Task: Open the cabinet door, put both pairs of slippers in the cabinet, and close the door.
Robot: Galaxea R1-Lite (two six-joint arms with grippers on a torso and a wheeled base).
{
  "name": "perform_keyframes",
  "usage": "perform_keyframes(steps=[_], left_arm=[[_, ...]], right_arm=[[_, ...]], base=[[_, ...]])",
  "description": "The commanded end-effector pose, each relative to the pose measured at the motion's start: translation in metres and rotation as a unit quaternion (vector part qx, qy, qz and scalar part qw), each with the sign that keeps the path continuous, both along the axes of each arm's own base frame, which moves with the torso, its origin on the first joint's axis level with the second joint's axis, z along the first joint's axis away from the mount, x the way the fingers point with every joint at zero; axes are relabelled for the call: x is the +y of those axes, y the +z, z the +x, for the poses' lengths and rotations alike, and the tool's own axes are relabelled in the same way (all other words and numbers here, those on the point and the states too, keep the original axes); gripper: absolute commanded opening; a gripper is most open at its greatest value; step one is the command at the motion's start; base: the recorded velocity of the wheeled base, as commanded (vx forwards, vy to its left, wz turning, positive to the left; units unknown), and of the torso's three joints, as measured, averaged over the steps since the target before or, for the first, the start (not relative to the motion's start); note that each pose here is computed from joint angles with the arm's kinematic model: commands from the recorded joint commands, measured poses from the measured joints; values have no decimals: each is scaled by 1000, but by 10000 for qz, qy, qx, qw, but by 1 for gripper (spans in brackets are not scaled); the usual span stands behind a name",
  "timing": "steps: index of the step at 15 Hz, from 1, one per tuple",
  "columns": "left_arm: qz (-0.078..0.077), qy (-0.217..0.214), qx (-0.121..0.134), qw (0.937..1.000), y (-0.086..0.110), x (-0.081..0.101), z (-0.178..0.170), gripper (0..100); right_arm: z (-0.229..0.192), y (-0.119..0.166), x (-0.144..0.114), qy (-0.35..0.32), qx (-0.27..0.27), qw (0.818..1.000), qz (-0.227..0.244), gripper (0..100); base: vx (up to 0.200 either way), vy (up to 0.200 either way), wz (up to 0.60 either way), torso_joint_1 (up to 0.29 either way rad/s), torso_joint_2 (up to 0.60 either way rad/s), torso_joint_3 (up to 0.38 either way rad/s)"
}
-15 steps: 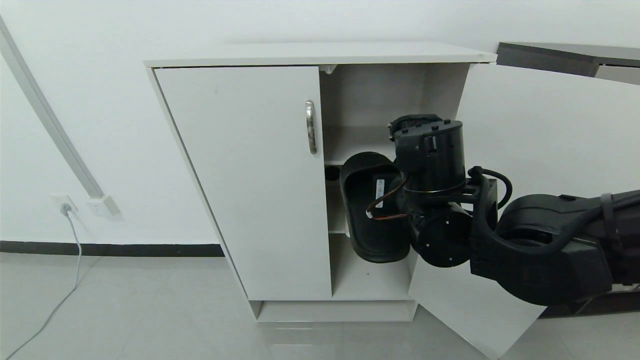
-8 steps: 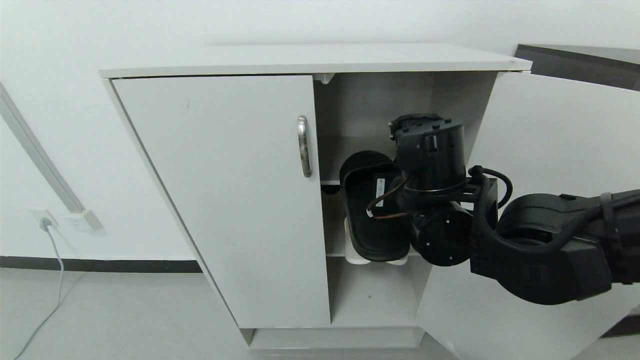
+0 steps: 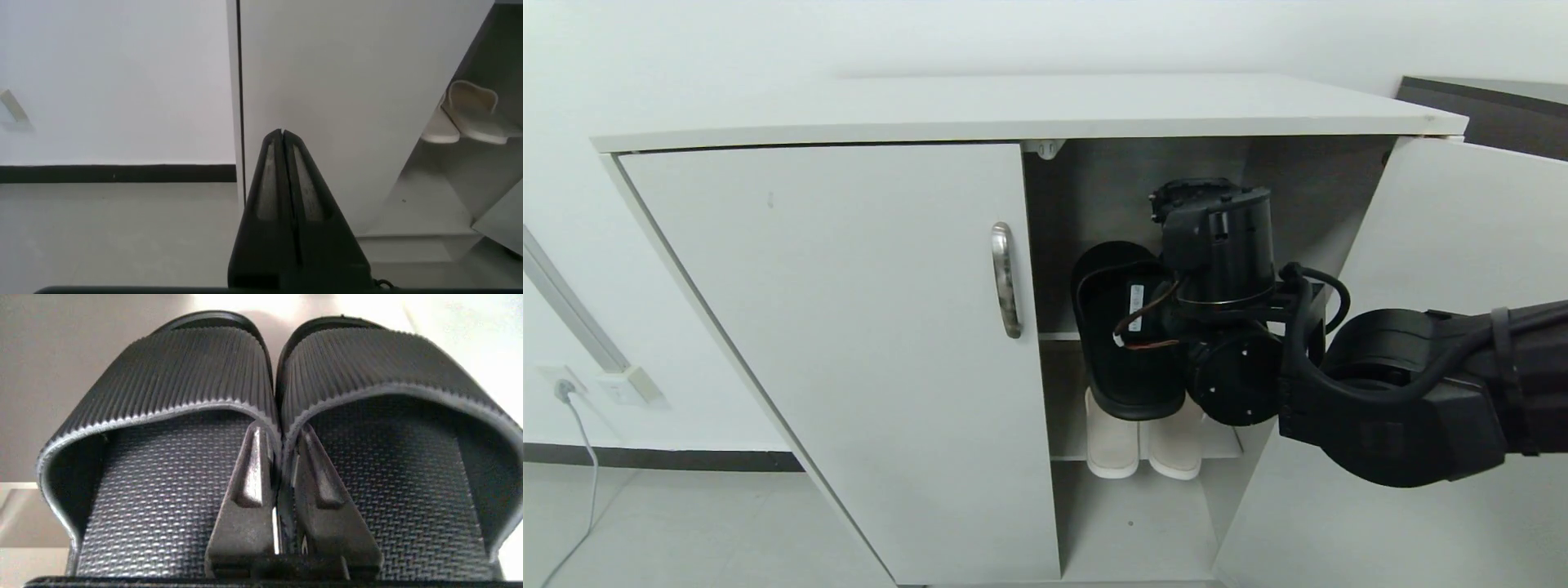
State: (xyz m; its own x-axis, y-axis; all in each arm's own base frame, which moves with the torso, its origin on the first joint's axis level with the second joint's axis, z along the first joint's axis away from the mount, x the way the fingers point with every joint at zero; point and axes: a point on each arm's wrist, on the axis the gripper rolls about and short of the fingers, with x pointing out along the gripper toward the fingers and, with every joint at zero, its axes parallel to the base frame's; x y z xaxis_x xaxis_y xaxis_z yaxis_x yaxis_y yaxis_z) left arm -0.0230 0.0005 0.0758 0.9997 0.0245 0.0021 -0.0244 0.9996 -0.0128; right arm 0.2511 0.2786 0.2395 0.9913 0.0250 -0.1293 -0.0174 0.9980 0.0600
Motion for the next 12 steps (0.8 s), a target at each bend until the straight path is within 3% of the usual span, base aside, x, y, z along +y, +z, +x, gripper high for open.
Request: perform_keyframes(steps=[1, 12], left_arm=[[-5, 0, 3, 10000, 0, 0, 0, 0], [-5, 8, 3, 10000, 0, 0, 0, 0]], right_arm=[[11, -3, 4, -73, -5, 10000, -8, 0], [84, -6, 12, -397, -83, 9992, 62, 0]], base=[[0, 0, 0, 0, 0, 0], [0, 0, 0, 0, 0, 0]])
